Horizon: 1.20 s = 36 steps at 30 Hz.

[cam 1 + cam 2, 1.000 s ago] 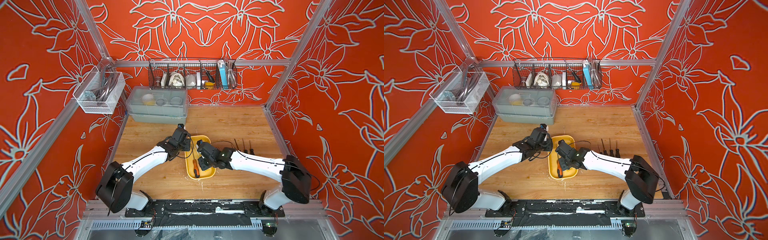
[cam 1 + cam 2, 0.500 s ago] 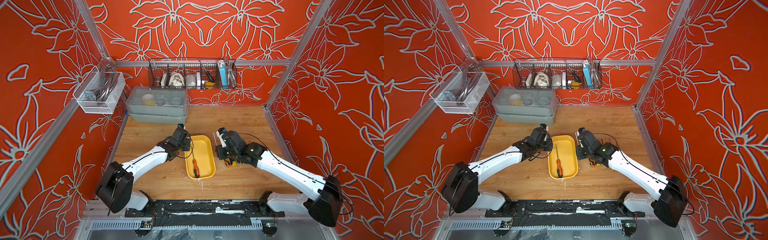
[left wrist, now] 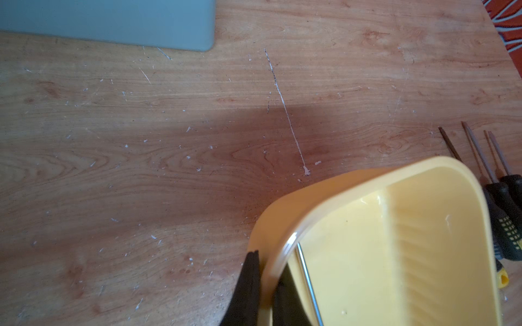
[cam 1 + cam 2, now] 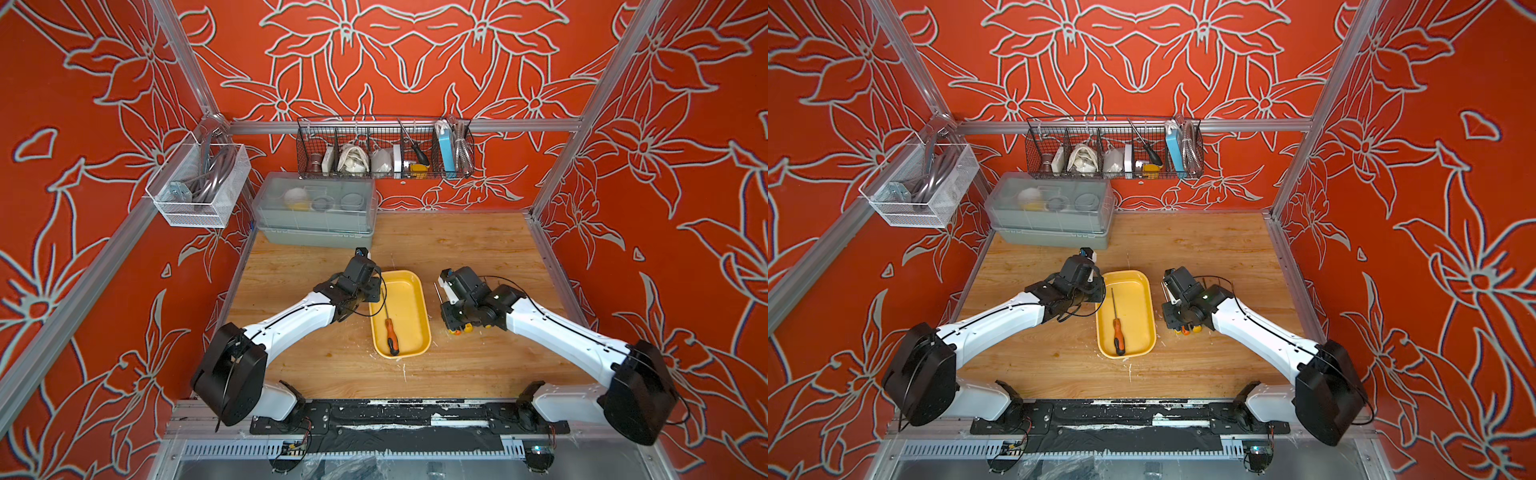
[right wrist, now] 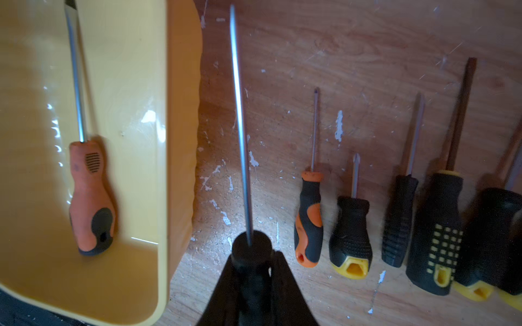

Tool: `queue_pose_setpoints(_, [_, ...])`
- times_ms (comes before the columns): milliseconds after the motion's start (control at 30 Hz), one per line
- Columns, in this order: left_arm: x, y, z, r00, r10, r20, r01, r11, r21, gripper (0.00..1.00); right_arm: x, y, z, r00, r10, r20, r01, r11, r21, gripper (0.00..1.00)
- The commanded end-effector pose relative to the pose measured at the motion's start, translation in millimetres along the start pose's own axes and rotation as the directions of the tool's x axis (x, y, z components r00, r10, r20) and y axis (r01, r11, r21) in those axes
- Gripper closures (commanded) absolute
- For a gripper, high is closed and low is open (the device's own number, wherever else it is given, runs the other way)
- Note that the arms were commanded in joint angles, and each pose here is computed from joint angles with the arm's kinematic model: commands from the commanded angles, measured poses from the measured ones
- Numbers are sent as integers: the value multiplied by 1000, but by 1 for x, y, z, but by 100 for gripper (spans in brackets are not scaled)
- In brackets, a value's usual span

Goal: Take out the screwdriver from the storage box
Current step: Place the screwdriver at the center of the board.

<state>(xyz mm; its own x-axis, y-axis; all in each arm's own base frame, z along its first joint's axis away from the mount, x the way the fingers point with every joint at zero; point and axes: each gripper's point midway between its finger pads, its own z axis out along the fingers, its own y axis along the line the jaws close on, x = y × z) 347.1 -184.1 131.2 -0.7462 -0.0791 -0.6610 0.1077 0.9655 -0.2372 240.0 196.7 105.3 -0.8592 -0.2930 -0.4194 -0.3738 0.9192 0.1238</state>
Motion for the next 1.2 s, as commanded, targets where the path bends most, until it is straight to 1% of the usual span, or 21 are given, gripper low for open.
queue_pose_setpoints(0, [-14,-11,-4,999,-15,32,14,999,35,100,-2,2,9,1000,-15,-5,14,1000,-16,100])
queue_pose_setpoints(133, [-14,-11,-3,999,-15,30,14,999,36,100,0,2,23,1000,-15,-27,15,1000,-11,100])
queue_pose_setpoints(300, [-14,-10,-5,999,-15,33,14,999,36,100,8,0,44,996,-18,-83,18,1000,1,100])
queue_pose_setpoints(400, [-14,-11,-5,999,-15,35,14,999,37,100,10,1,51,996,-9,-93,9,1000,-3,100])
queue_pose_setpoints(633, [-14,-11,-4,999,-15,35,14,999,36,100,10,-4,52,995,-8,-100,10,1000,20,100])
queue_pose_setpoints(800, [-15,-10,-6,999,-14,36,13,999,36,100,16,-7,59,991,1,-134,3,1000,30,100])
queue_pose_setpoints(1167, [-15,-11,-5,999,-14,35,13,999,35,100,16,-14,64,990,10,-142,-4,999,43,100])
